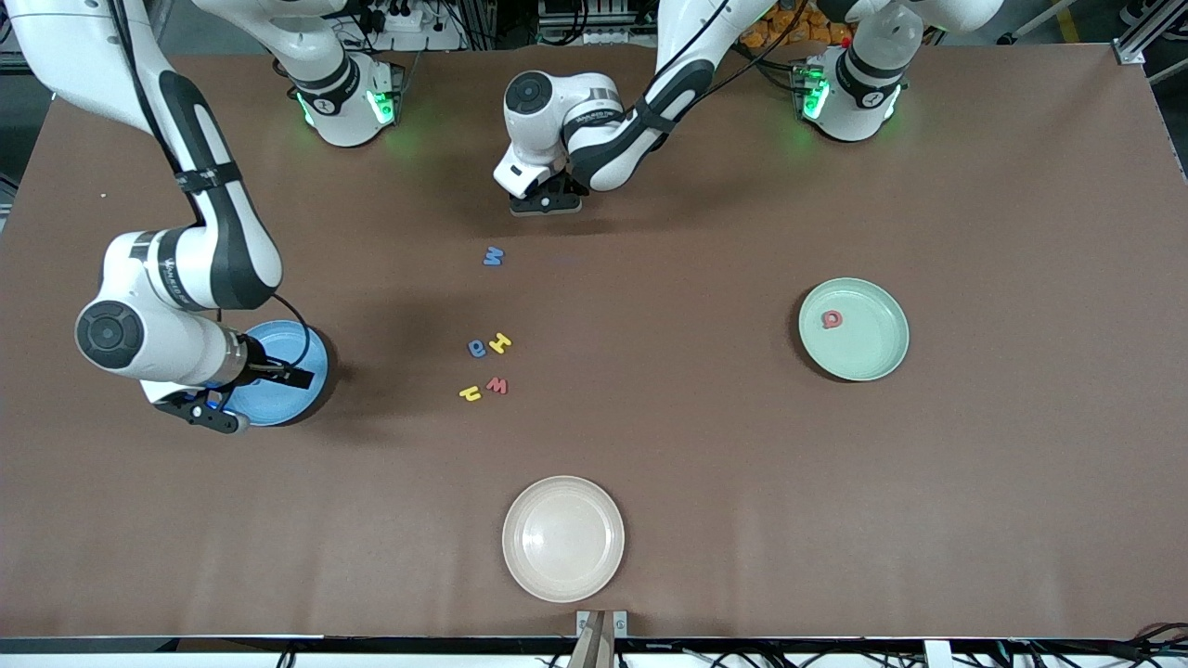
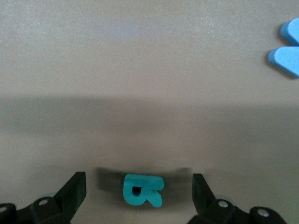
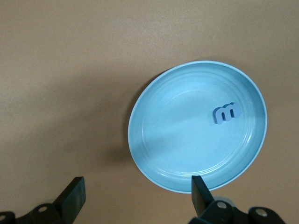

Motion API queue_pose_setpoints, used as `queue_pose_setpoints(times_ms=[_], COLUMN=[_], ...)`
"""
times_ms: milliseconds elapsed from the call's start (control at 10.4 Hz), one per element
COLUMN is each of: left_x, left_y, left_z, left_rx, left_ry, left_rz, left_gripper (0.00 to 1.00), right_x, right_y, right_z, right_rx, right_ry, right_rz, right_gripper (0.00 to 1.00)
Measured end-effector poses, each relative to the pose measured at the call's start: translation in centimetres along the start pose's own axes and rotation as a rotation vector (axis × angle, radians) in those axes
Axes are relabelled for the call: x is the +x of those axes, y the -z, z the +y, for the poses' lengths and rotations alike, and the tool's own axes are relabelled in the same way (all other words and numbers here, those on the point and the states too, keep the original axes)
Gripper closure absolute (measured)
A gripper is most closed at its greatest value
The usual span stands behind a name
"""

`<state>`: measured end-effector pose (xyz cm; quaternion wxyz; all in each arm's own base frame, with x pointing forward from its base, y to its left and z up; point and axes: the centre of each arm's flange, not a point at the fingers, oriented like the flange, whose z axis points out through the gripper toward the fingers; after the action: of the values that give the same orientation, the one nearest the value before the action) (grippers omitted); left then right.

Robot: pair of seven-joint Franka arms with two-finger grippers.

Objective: Sort upper and lower case letters into plates
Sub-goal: 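Release the blue E on the blue plate while the left gripper lowers, then close the left gripper on the teal letter and lift it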

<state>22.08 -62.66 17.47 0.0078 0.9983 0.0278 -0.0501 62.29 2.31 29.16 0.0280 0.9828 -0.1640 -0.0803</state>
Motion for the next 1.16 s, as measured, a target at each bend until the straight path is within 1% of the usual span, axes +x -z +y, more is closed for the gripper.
queue_pose_setpoints(times_ms=[772,1158], left_x=[0.1,0.1], left_y=[-1.6,-1.5], left_z=[-0.3,-0.2], left_rx=[0.02,0.018], left_ry=[-0.007,0.023], left_rz=[-0.004,-0.003], left_gripper=[0.0,0.01], right_x=[0.1,0.1], right_y=[-0.2,-0.2], right_z=[0.1,0.1], right_rx=[0.0,0.0], right_ry=[-0.003,-0.003], right_rz=[0.001,0.001], right_gripper=[0.0,0.0])
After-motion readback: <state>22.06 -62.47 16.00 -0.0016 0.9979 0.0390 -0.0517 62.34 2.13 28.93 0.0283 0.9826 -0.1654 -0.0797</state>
